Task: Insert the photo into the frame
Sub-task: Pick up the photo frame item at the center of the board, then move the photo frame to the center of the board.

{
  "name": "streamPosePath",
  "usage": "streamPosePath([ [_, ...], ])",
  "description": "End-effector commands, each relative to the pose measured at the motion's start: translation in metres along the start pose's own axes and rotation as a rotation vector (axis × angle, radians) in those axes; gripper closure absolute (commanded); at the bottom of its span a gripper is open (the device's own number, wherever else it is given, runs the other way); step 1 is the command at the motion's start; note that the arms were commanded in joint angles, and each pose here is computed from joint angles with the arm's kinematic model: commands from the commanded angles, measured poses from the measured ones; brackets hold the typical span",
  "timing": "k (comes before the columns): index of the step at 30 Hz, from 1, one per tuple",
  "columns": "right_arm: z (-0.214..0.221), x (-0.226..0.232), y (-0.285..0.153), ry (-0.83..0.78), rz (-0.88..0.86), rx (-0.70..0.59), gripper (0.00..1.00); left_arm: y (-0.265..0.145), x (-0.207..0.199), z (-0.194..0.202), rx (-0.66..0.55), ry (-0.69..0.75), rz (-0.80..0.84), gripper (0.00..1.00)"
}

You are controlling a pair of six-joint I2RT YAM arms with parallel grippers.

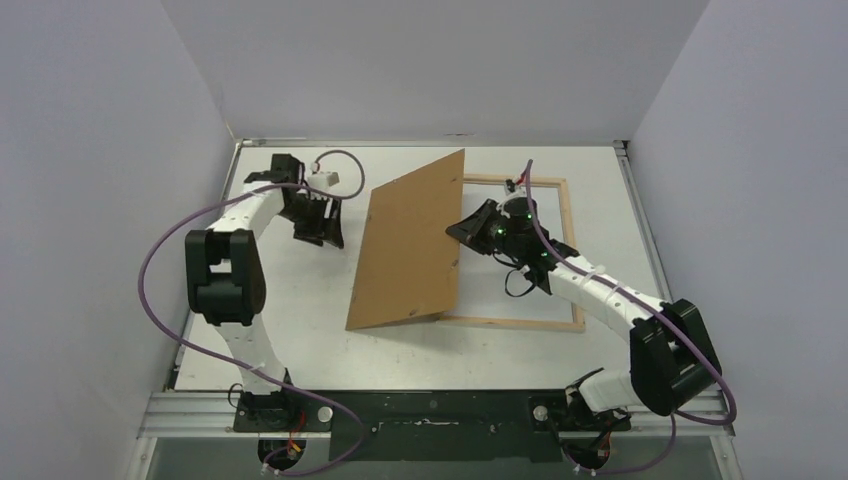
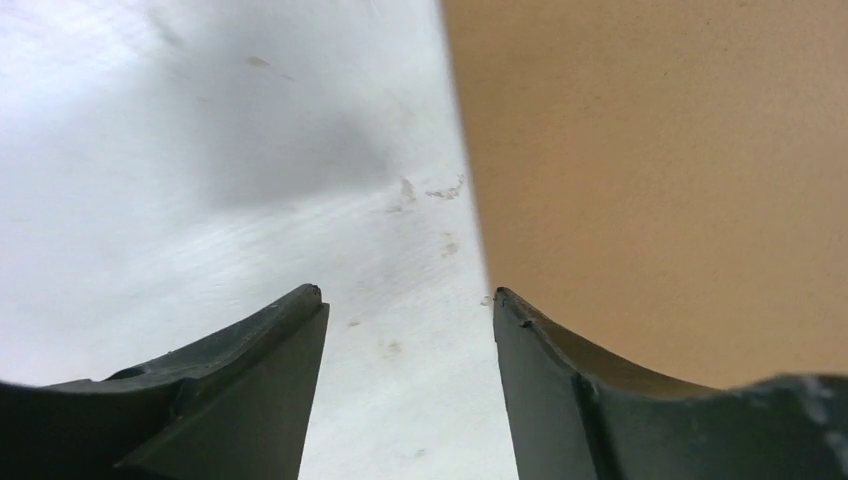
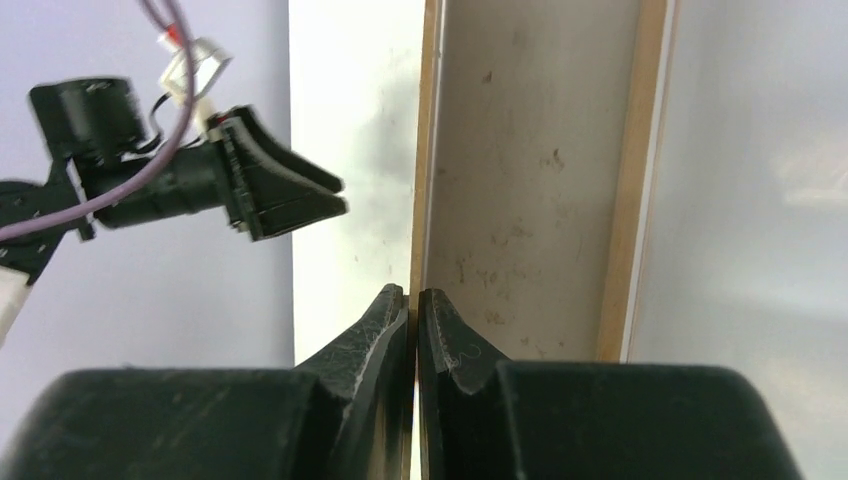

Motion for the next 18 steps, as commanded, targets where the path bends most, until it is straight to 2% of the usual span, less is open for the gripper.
streamPosePath([
  [1, -0.074, 0.038, -0.024, -0.071, -0.094, -0.192, 0.95, -0.074, -0.012, -0.034, -0.188, 0.041, 0.019, 0.34],
  [6, -0.125, 0.049, -0.053, -0.080, -0.110, -0.292, 0.95, -0.089, -0.014, -0.043, -0.239, 0.044, 0.012, 0.35],
  [11, -0.165, 0.049, -0.089, -0.080, -0.086, -0.368, 0.95, -0.072, -0.016, -0.041, -0.205, 0.025, 0.029, 0.42],
  [18, -0.214, 0.007, -0.160, -0.060, 0.079, -0.514, 0.95, -0.023, -0.066, -0.037, -0.130, 0.094, 0.065, 0.45],
])
Point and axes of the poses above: each gripper's point midway between its finger pads, its own y axis out along the fingers, its own x axis along the line the jaws close on, z = x × y, the point moved 4 cm from there along -y, back along the fingers, and after that the axes turned 11 degrees about -y, right-handed, at the moved point
